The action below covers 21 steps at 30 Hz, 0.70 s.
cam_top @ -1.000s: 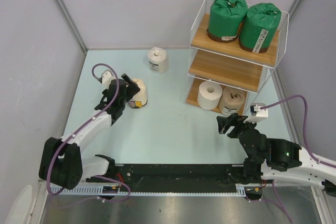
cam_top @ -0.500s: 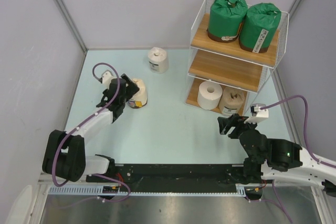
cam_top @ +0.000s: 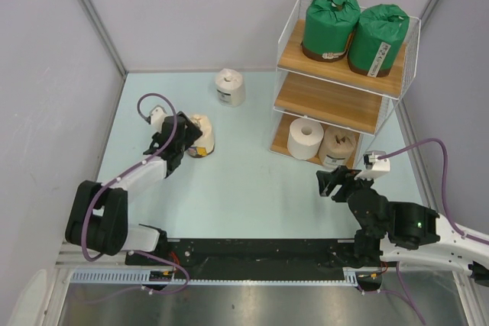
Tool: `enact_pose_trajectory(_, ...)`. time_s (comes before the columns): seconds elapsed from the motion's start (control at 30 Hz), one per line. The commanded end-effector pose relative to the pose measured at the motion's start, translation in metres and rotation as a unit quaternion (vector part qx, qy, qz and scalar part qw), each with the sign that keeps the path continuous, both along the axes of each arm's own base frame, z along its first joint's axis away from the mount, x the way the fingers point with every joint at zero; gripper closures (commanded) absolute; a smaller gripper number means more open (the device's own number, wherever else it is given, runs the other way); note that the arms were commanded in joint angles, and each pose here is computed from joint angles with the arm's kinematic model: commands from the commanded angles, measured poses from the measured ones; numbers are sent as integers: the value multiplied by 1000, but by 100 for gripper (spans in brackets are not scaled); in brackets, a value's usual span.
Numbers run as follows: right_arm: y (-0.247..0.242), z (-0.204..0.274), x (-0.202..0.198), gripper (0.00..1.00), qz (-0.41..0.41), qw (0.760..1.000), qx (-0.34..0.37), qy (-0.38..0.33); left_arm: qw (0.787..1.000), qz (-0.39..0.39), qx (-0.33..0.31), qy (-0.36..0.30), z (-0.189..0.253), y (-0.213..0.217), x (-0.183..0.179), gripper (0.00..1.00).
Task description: Place and organize the paper towels onto the shelf
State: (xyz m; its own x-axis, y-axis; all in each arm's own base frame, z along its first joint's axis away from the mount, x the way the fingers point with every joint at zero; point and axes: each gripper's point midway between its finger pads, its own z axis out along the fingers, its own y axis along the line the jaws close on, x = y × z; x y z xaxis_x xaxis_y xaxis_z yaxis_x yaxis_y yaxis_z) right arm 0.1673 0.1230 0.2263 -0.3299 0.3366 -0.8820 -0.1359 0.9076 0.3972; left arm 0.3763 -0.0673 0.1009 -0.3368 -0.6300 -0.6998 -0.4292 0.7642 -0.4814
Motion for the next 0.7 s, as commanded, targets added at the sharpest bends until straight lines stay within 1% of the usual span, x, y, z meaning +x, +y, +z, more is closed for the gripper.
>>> enact_pose_trajectory(0.0, 3, 11, 0, 27, 0, 1000, 14, -3, 1000, 11, -5, -10, 2, 3, 10, 17)
enact_pose_trajectory(0.1, 3, 12, 0, 27, 1, 1000, 16, -3, 1000, 9, -2, -5, -1, 4, 12, 18)
enact_pose_trajectory(0.17, 2, 13, 0, 29, 0, 1000, 13, -4, 1000, 3, -1, -2, -3, 2, 13, 18)
enact_pose_trajectory(0.23, -1, 13, 0, 31, -5, 1000, 10, -5, 1000, -4, -3, -1, -6, 0, 12, 23)
enact_pose_trajectory(0.27, -3, 12, 0, 31, -9, 1000, 6, -4, 1000, -7, -5, -3, -7, -1, 11, 30)
enact_pose_trajectory(0.33, -5, 13, 1, 31, -12, 1000, 7, -4, 1000, -15, -8, -5, -8, -3, 10, 39)
enact_pose_trajectory(0.37, -6, 12, 0, 31, -13, 1000, 7, -4, 1000, -19, -9, -3, -10, -4, 9, 46)
enact_pose_trajectory(0.47, -6, 13, 0, 31, -11, 1000, 9, -2, 999, -31, -10, 0, -12, -7, 7, 58)
enact_pose_trajectory(0.6, -7, 13, -1, 31, -11, 1000, 12, -1, 999, -43, -19, -10, -8, -11, 1, 59)
enact_pose_trajectory(0.67, -9, 15, -1, 30, -13, 1000, 14, -3, 997, -65, -29, -23, 0, -19, -3, 59)
